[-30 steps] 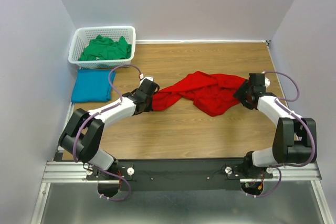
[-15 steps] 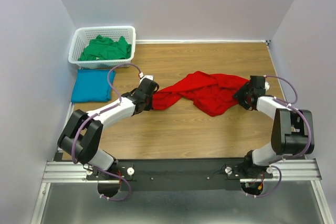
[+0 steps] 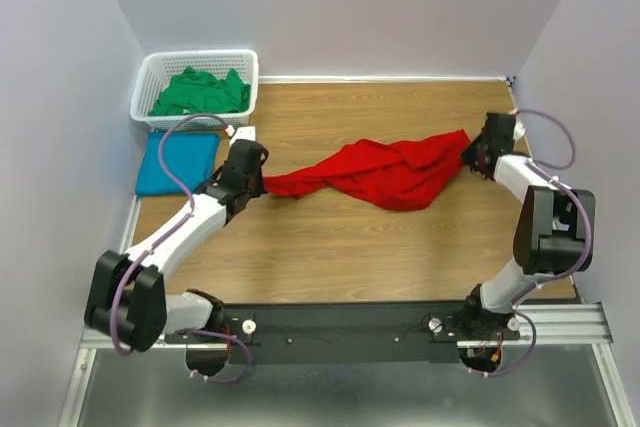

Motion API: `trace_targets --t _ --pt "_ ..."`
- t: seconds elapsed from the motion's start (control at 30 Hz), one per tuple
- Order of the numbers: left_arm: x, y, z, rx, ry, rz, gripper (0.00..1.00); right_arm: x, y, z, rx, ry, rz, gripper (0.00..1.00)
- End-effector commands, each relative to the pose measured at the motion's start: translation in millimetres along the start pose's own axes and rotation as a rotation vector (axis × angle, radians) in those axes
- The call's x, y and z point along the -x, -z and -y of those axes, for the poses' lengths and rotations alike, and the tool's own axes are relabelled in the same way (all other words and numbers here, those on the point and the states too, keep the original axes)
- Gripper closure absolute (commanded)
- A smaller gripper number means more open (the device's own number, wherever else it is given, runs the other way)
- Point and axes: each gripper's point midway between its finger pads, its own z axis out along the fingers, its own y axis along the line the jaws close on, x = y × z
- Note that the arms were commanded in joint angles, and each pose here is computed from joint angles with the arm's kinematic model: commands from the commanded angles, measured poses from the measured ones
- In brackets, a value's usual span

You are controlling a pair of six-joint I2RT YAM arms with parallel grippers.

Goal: Fold and stack the t-shirts
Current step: Flatten the tshirt out

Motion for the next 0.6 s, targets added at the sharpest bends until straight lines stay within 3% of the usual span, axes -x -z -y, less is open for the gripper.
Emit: trace_targets --t 0.0,0.13,0.17,0.2,0.27,0.4,0.57 --pt "28 16 -23 0.052 0.005 0.124 1.0 115 21 -17 -0.076 0.049 0.269 0.99" --pt "40 23 -22 0.029 0.017 0.187 1.0 173 33 -32 -0.091 0.079 0.371 0.95" --pt "41 23 -22 0.026 0.018 0.193 1.0 184 34 -38 -0.089 0.093 0.383 0.89" --pt "41 23 -21 0.019 0.019 0.196 1.0 191 25 -42 -0.111 0.121 0.35 0.72" --pt "41 22 -20 0.013 0.015 0.193 1.0 193 19 -48 -0.118 0.137 0.303 0.63" --pt "42 20 -19 0.006 0.008 0.191 1.0 152 18 -62 0.014 0.143 0.151 0.45" --pt "40 18 -5 -0.069 0.012 0.181 1.0 67 27 -60 0.173 0.104 -0.052 0.43"
